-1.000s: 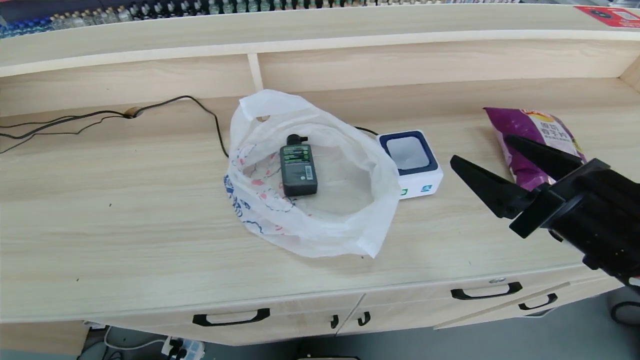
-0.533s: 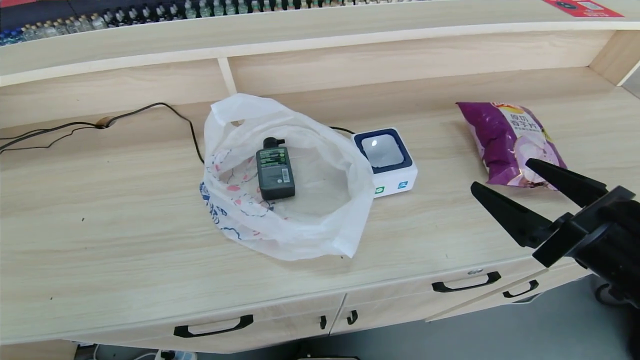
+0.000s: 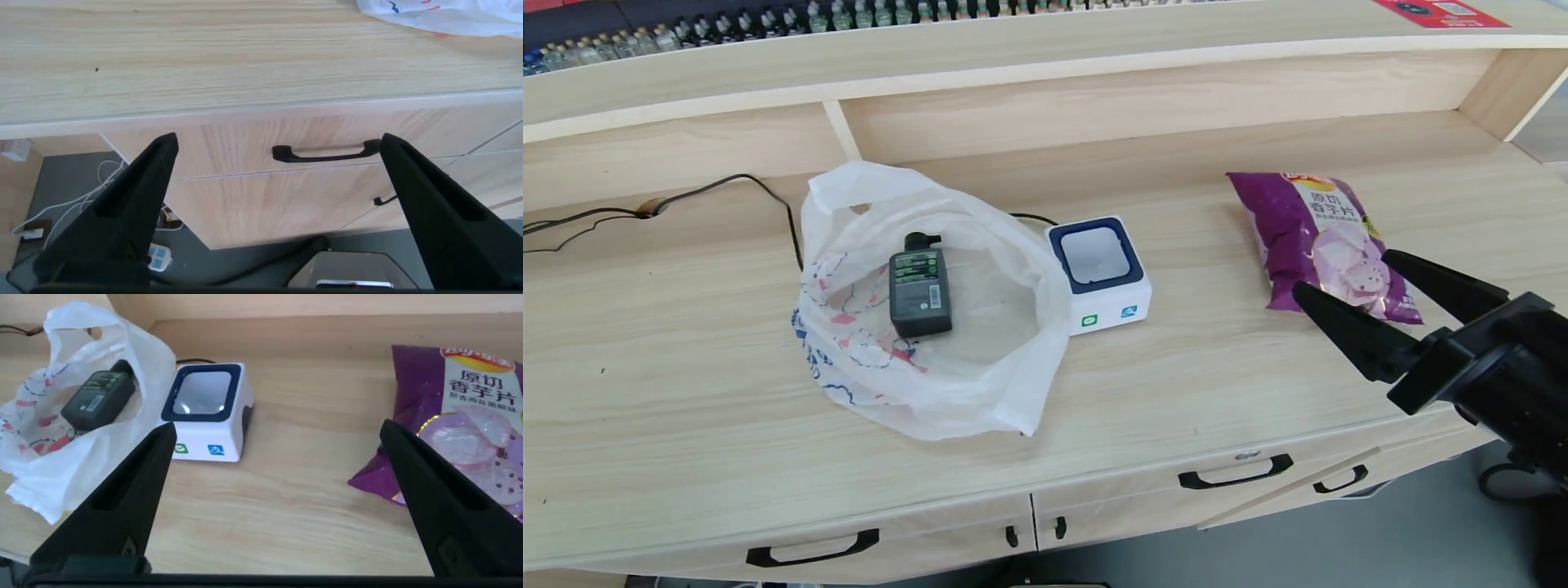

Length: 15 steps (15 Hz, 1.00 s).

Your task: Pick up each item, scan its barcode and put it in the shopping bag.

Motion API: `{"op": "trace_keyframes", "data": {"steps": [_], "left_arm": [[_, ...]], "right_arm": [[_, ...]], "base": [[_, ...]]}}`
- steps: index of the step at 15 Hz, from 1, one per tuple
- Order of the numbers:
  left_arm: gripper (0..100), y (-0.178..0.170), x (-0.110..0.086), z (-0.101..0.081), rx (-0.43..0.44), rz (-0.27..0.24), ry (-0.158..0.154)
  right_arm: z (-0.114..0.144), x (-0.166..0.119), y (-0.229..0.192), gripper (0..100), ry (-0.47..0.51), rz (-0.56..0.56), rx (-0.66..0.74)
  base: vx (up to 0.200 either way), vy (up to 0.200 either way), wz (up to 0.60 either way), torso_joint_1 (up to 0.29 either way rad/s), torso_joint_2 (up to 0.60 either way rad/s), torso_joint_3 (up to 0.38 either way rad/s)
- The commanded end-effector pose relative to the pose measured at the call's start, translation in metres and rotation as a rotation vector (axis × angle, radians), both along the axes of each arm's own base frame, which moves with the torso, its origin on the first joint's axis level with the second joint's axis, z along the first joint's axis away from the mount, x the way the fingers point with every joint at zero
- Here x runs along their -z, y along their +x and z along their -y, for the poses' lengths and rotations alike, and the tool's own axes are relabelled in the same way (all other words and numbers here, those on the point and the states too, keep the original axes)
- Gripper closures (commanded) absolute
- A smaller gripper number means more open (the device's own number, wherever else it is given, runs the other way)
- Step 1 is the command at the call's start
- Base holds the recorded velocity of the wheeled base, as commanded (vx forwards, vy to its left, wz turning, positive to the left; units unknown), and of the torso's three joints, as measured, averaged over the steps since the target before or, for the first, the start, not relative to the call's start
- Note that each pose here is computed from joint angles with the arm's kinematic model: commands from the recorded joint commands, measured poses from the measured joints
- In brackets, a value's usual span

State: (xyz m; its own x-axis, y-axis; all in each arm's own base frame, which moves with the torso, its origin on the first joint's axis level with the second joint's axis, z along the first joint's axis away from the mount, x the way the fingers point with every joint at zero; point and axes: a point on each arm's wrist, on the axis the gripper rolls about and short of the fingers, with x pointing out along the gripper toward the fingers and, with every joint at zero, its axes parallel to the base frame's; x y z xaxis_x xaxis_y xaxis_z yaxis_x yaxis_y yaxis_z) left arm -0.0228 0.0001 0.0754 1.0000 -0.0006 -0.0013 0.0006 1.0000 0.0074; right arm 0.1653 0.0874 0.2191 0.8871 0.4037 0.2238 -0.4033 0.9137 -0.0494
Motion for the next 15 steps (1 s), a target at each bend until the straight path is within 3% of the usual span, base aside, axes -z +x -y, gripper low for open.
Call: {"op": "trace_keyframes", "data": {"steps": [1,4,10,15], "left_arm": [[0,0.000,0.000,0.000,-0.001,0.000,0.000],[0,0.000,0.000,0.000,-0.001,0.000,0.000],[0,0.000,0.000,0.000,-0.001,0.003,-0.001],[0,0.000,-0.001,0.000,-0.001,0.007,0.000]], "right_arm": [[0.003,0.000,0.008,0,-0.004,-0.004,0.021],[-0.001,0.007,0.021,0,0.004,-0.051,-0.012],[0.003,-0.019,0.102,0,-0.020,-0.183,0.058],[0.005,-0.011,0.142,0,-0.011,-0.264,0.099]], "base": [[0.000,-0.200,0.00,-0.002,0.00,0.017],[0.000,-0.200,0.00,0.001,0.01,0.002],[0.000,0.000,0.00,0.000,0.00,0.000],[0.000,0.000,0.00,0.000,0.00,0.000]]}}
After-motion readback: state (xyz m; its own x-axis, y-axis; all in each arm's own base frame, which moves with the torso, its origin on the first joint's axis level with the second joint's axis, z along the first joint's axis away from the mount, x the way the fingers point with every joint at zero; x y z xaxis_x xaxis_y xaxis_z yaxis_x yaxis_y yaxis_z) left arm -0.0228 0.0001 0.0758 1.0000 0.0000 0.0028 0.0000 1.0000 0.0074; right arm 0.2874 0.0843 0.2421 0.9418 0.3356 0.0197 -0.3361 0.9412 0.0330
